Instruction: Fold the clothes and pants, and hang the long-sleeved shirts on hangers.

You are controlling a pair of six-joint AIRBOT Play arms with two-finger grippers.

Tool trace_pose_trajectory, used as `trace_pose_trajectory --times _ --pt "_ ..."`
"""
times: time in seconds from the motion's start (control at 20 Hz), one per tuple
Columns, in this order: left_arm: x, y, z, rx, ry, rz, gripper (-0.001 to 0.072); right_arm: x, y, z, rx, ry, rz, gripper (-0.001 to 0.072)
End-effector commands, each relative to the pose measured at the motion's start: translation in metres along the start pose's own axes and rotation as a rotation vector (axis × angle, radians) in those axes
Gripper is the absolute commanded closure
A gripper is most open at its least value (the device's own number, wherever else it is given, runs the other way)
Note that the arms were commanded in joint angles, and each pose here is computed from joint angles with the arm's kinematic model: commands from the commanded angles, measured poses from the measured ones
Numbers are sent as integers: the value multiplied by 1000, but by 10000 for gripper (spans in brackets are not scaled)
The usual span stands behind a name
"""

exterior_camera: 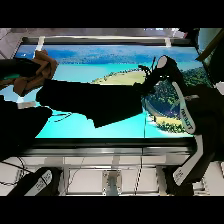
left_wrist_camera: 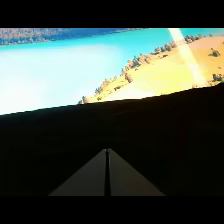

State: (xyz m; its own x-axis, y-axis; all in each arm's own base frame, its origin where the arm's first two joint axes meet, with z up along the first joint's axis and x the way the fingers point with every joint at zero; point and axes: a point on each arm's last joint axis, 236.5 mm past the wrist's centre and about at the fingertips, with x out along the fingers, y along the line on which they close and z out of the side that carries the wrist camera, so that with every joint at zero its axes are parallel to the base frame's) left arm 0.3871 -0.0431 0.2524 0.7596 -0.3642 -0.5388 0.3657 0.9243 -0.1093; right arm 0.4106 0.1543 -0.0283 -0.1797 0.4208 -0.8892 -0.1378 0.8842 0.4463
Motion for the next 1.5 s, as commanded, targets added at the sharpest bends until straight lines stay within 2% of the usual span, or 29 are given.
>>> trace_pose_trajectory --times 0.0,0.2,0.35,0.4,0.45,0.5,0.55,0.7,0.75,0.85,0.9,1.05,1.2,1.45 --pt "-40 -29 7 89 -42 6 695 13 -36 -78 70 74 -48 708" --pt "-47 -39 11 98 -66 -4 695 44 -71 -154 246 39 -34 707" --pt "1 -58 -5 64 38 -112 695 49 -85 -151 305 -47 -31 705" --pt "22 -74 -14 77 85 -170 696 48 -86 -140 311 -96 -26 670" --pt "44 -99 -27 101 144 -242 695 47 -84 -128 321 -144 -7 522" --pt "65 -125 -41 130 204 -310 695 45 -80 -117 334 -191 16 260" --pt "86 -154 -62 180 275 -366 695 43 -78 -110 341 -218 29 193" --pt "140 -209 -146 474 523 -389 694 35 -85 -110 277 -216 -22 193" --pt "153 -219 -173 596 590 -369 652 28 -89 -110 248 -212 -53 193" --pt "171 -239 -218 813 690 -330 249 11 -97 -107 184 -207 -117 193" --pt "177 -249 -237 896 724 -319 204 2 -99 -102 156 -221 -142 193" --pt "176 -285 -276 945 781 -359 204 -26 -99 -78 108 -311 -181 193" --pt "181 -291 -296 990 818 -364 204 -41 -96 -65 70 -361 -195 194" --pt "179 -289 -312 935 885 -353 205 -43 -98 -60 26 -378 -210 194"
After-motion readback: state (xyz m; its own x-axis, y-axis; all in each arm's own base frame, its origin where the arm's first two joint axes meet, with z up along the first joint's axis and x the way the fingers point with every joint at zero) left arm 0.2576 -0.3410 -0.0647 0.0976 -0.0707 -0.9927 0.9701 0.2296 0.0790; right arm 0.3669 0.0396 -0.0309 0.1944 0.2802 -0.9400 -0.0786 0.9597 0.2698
